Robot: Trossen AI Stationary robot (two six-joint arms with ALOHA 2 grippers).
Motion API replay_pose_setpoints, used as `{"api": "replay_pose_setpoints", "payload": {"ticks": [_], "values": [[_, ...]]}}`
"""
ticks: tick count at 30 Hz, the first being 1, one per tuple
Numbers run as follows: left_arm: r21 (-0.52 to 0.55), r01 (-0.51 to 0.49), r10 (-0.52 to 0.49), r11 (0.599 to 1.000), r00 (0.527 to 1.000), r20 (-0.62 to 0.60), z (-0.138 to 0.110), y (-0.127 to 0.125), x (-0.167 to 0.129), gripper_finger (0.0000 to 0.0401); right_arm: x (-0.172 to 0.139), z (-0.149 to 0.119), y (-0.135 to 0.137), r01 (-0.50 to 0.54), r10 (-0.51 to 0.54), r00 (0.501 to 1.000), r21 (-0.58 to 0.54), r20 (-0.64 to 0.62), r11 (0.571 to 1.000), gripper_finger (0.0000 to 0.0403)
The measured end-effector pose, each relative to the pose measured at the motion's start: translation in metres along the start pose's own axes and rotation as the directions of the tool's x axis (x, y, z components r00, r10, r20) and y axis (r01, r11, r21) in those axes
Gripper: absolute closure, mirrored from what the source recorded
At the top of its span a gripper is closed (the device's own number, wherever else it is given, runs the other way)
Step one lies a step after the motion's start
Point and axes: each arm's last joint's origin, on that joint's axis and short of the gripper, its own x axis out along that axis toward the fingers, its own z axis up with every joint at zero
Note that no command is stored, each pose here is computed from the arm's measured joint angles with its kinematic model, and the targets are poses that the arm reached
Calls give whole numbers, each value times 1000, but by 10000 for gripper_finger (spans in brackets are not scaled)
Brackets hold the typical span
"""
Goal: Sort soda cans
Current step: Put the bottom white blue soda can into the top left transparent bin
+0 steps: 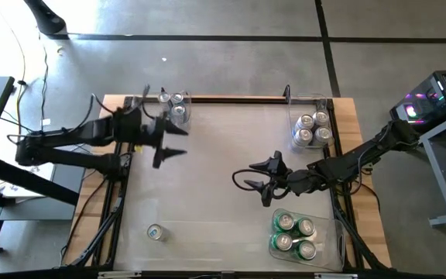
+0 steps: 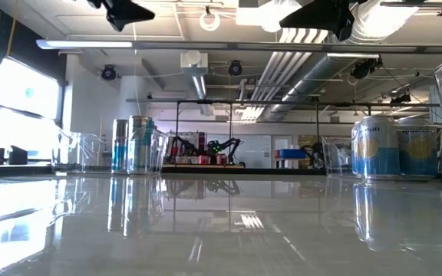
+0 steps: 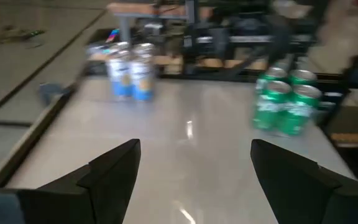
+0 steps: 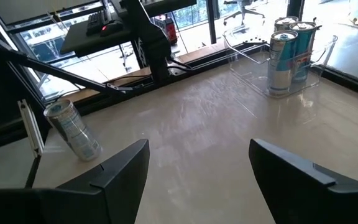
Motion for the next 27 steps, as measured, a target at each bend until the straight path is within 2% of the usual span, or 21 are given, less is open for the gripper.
{"api": "replay_pose_setpoints", "payload": {"ticks": [4, 6, 8, 12, 14, 16, 20, 22, 24, 27], "values": [[32, 78, -78, 996, 997, 25, -2, -14, 18, 101, 0, 0, 0, -1, 1, 1000, 20, 0, 1000, 130], [38, 102, -105, 994, 990, 90, 5, -20, 30, 101, 0, 0, 0, -6, 6, 1000, 35, -3, 999, 130], [46, 171, -175, 984, 979, 105, 6, -32, 42, 101, 0, 0, 0, -11, 11, 1000, 41, -6, 999, 130], [188, 333, -348, 924, 936, 55, 4, -71, 60, 101, 0, 0, 0, -12, 12, 1000, 36, -6, 999, 130], [296, 385, -413, 874, 910, 34, 4, -92, 65, 101, 0, 0, 0, -12, 12, 1000, 36, -6, 999, 130], [332, 436, -470, 837, 882, 27, 2, -111, 69, 101, 0, 0, 1, -15, 16, 1000, 35, -8, 999, 130], [129, 551, -565, 824, 816, 122, 5, -144, 75, 101, 0, 0, 1, -21, 21, 1000, 36, -11, 999, 130], [100, 592, -601, 799, 793, 105, -2, -160, 78, 101, 0, 0, 1, -26, 27, 1000, 35, -14, 999, 130], [101, 600, -607, 794, 793, 55, -12, -176, 77, 101, 0, -1, 1, -40, 41, 999, 37, -20, 999, 130], [67, 557, -556, 828, 831, -24, -23, -191, 63, 101, 0, -1, 2, -56, 57, 998, 51, -28, 997, 130]]}}
